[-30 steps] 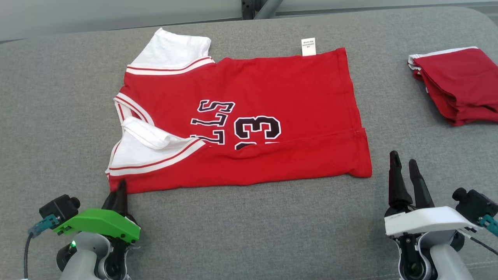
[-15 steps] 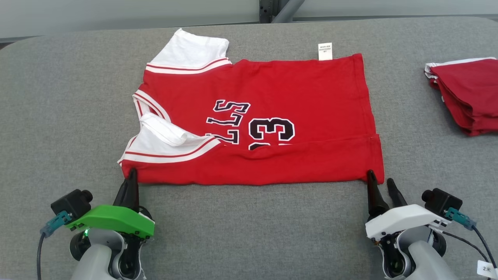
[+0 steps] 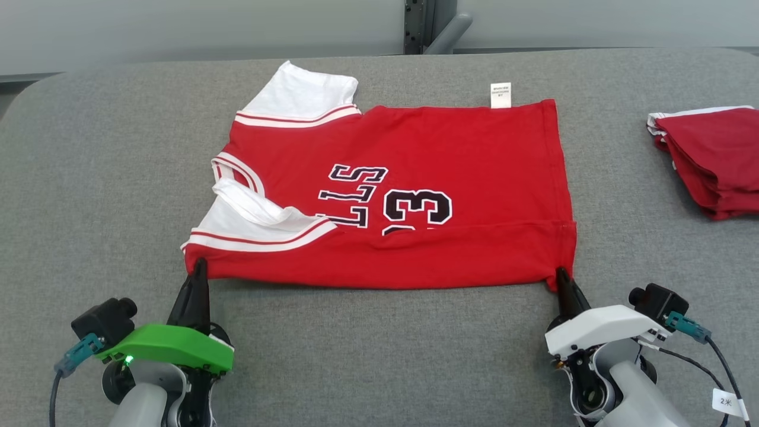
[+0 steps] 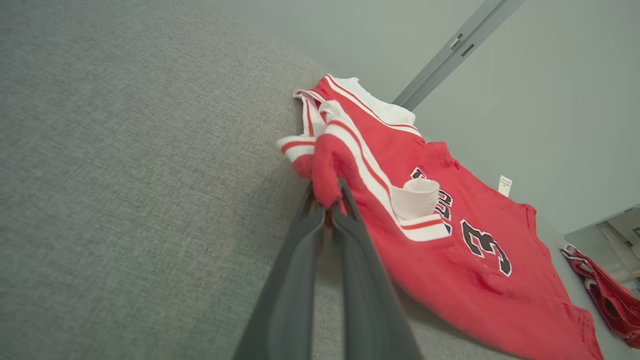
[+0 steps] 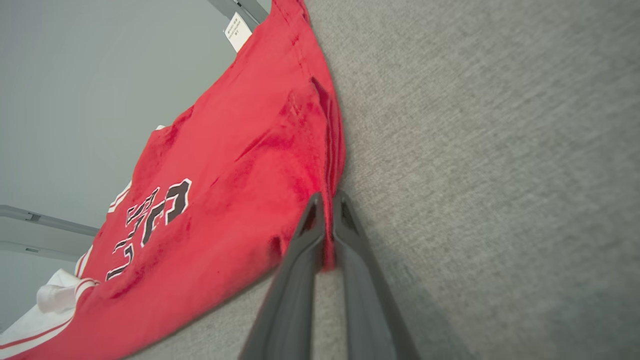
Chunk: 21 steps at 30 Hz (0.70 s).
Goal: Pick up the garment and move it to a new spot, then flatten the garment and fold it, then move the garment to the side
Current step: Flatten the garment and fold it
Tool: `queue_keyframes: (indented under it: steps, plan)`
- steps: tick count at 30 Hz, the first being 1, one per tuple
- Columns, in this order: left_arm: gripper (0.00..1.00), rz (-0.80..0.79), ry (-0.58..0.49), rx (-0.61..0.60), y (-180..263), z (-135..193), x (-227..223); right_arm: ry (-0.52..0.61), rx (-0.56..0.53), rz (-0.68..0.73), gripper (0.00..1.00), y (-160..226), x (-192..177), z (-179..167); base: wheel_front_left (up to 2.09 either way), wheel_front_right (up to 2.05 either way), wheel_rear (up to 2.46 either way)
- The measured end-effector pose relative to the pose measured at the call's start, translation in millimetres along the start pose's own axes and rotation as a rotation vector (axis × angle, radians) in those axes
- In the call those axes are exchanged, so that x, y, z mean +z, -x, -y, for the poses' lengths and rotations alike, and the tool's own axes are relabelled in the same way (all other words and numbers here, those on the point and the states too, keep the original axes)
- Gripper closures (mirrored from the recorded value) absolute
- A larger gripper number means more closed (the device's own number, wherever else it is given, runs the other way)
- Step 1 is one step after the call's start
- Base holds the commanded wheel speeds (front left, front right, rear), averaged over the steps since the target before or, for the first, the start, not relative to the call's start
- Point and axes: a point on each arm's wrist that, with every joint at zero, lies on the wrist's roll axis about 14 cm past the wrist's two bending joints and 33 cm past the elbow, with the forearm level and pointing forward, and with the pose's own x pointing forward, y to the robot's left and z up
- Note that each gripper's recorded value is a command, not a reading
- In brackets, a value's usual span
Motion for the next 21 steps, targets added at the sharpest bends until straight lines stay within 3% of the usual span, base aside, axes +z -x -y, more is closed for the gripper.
queue_keyframes:
  steps: [12,21]
  plan:
    - [1.00,0.037,-0.020,-0.038,34,11,11,0.016,0.014,0.065,1.00,39,25,11,0.00,0.00,0.00]
    - [1.00,-0.058,0.019,0.055,80,-6,-17,0.090,-0.033,-0.004,1.00,78,25,32,0.00,0.00,0.00]
